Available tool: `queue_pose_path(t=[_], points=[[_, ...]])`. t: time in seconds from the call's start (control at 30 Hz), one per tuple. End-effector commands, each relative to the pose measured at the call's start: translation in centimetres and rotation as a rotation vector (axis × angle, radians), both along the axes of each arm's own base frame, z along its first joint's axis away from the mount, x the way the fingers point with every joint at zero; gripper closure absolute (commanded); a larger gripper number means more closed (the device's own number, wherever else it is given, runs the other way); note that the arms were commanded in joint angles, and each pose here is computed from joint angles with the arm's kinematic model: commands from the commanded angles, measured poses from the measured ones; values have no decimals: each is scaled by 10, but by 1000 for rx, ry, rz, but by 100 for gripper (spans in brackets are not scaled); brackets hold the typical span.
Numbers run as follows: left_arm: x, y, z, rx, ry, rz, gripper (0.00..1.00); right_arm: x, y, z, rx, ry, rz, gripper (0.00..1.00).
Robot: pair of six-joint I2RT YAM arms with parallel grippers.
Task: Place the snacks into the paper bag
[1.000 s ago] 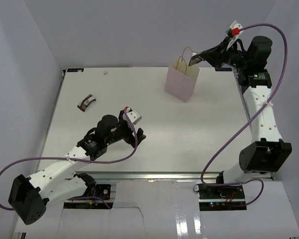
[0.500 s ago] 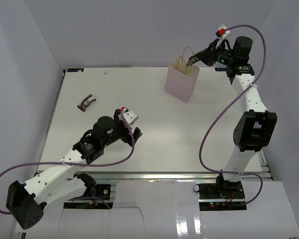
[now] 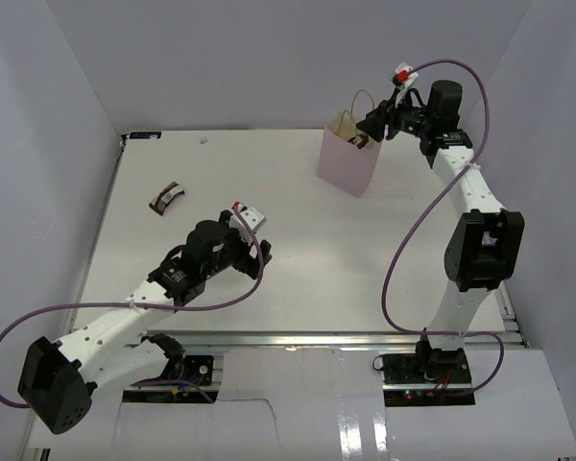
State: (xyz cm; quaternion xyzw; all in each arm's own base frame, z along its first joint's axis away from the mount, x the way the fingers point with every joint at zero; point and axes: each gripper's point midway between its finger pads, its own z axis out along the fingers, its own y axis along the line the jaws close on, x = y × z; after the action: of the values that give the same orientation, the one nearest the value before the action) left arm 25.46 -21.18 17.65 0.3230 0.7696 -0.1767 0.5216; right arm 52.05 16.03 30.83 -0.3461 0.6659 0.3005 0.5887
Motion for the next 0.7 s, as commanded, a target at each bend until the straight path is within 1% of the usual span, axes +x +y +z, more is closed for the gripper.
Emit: queue_pose_path(t=[0.0,0.03,0.07,0.1,0.13,0.17,0.2,0.23,0.27,0.3,0.33,0.37,0.4,0.43,0.47,0.5,0.53,0.57,0.6,0.63,0.67], points=[[18,9,3,-47,41,88,2,-4,-16,33,-30,-92,-72,47],[21,11,2,-53,52,98,2,-6,-21,34,-33,-93,-88,47],[31,23,1,-96,87,163,2,-16,-27,43,-28,-82,-116,47],[37,25,1,-127,113,170,2,-21,-31,44,-23,-77,-128,46],[45,31,2,-158,129,198,2,-30,-34,34,-18,-42,-132,46],[52,38,2,-193,154,231,2,-46,-37,47,-11,-60,-134,45],[67,56,7,-287,185,300,2,-57,-45,43,-4,-45,-131,44],[76,66,1,-329,224,346,2,-70,-45,37,-5,-31,-117,41],[85,78,-2,-383,255,402,2,-96,-39,23,-5,3,-76,36],[103,107,0,-455,251,503,2,-112,-35,9,-4,48,-43,32],[112,114,-12,-547,342,578,2,-128,-29,-1,2,81,-10,24],[121,129,-19,-590,369,666,2,-150,-25,-21,6,134,19,21],[130,147,-27,-623,391,768,2,-170,-16,-36,1,182,84,20],[145,160,-23,-667,379,877,2,-185,-13,-44,-5,199,113,17],[154,168,-42,-653,418,958,3,-204,-2,-66,-8,256,165,16],[163,190,-45,-657,408,1041,3,-215,4,-76,-16,281,195,15],[173,201,-46,-606,367,1073,3,-226,6,-83,-23,288,217,15],[189,207,-46,-561,336,1072,3,-239,8,-98,-13,326,243,15],[201,209,-40,-520,288,1040,2,-245,8,-103,-9,330,255,15],[208,214,-40,-383,235,975,2,-249,9,-104,-18,286,278,15],[222,217,-39,-313,212,943,2,-254,10,-108,-23,276,293,14]])
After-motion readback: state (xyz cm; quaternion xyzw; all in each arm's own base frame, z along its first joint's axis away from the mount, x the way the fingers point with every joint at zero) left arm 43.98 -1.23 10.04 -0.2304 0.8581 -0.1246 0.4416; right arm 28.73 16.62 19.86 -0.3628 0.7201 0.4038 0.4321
